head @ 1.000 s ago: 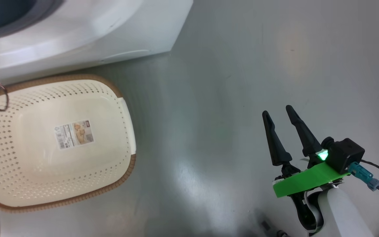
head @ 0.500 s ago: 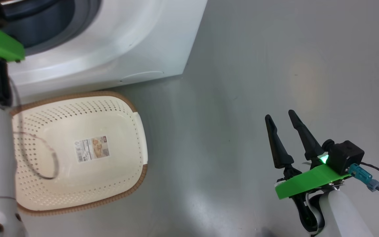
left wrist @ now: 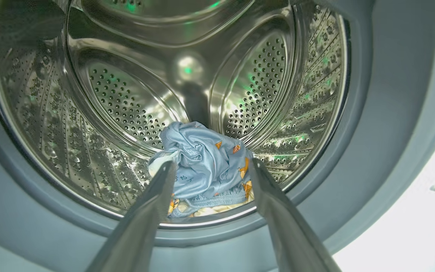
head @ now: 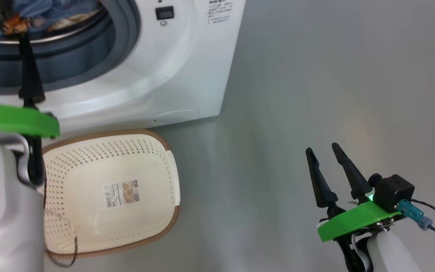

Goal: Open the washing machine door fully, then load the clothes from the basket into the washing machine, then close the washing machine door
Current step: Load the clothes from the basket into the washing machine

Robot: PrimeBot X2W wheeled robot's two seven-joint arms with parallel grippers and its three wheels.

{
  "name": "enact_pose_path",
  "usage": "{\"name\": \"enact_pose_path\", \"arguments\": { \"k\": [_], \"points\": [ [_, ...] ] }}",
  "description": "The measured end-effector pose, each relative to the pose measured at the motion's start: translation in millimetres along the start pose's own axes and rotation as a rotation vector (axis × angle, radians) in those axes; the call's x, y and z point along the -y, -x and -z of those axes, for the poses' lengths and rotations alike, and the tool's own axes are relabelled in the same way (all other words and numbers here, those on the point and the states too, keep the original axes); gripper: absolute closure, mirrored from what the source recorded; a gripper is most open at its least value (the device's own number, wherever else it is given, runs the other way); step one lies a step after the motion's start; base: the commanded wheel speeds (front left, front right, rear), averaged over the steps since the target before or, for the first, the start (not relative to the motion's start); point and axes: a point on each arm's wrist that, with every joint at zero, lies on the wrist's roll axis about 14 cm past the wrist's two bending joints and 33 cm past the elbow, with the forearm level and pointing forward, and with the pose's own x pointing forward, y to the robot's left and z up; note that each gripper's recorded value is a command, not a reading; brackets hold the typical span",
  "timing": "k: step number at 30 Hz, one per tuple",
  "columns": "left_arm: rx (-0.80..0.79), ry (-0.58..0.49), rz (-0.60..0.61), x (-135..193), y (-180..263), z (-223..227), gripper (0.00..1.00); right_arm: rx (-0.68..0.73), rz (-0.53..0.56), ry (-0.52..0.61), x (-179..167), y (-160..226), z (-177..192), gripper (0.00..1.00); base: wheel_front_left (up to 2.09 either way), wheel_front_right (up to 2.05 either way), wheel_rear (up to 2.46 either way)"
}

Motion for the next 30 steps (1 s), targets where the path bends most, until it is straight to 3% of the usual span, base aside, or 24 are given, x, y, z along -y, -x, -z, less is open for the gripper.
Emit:
{"name": "enact_pose_path", "arguments": {
  "k": [13,30],
  "points": [
    [0.047,-0.031,-0.016,6.3,91.3,-25.6,0.0,0.064,-0.025,0.029,-11.9,30.1,-28.1,0.0,0.0,0.0,0.0],
    [0.042,-0.091,-0.137,-8.5,210.3,-39.2,0.0,0.158,-0.076,0.066,-31.7,67.0,-58.4,0.0,0.0,0.0,0.0]
  ]
}}
